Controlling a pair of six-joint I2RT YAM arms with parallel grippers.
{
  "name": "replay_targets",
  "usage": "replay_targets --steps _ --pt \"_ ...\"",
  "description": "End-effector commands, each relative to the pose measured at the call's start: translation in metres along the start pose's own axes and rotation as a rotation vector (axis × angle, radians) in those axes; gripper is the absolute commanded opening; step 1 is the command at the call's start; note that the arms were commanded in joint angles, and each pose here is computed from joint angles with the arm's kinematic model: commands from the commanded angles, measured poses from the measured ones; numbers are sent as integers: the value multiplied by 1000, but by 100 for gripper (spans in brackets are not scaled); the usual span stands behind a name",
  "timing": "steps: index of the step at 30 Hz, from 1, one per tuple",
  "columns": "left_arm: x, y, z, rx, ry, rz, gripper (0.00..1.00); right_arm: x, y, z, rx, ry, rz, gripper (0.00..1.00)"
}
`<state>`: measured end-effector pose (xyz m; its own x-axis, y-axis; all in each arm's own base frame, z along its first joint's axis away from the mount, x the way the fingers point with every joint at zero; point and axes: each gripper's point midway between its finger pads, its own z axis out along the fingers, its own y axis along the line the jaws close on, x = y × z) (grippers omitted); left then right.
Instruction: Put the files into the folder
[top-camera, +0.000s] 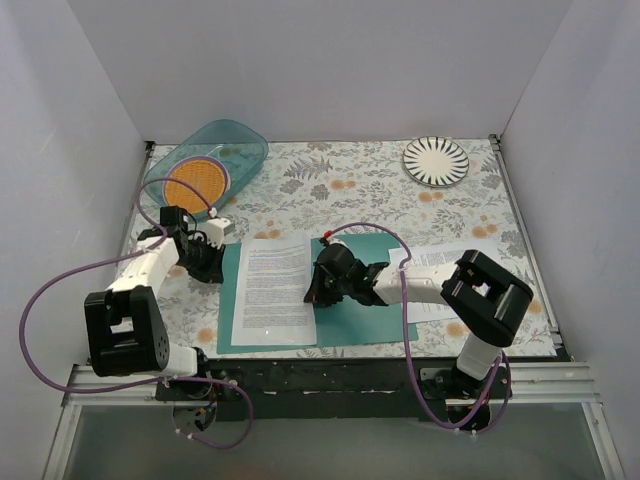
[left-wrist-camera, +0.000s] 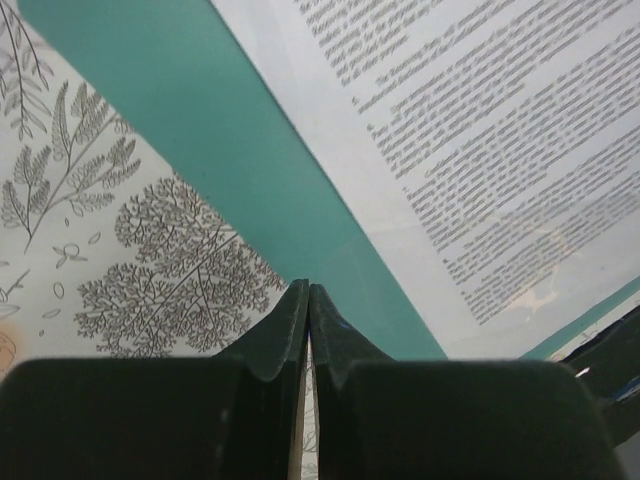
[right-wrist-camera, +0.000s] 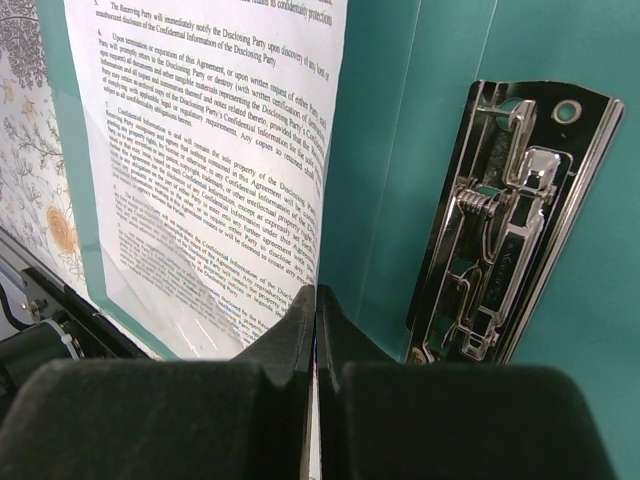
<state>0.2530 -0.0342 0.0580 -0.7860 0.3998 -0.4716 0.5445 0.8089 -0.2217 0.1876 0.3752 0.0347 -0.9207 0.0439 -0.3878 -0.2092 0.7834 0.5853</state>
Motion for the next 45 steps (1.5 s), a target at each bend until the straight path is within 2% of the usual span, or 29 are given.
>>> replay_targets --steps 1,4,19,26,45 --pt "46 2 -2 -29 115 84 0 -2 8 -6 -30 -15 7 1" --pt "66 -4 4 -11 147 87 0 -2 9 -6 -33 -15 7 1" --pt "88 -16 20 36 170 51 0 -4 15 0 -53 -24 23 1" --pt "85 -21 19 47 154 49 0 -7 30 9 -79 1 9 1" --pt "79 -22 18 60 143 44 0 -9 36 26 -75 23 17 1"
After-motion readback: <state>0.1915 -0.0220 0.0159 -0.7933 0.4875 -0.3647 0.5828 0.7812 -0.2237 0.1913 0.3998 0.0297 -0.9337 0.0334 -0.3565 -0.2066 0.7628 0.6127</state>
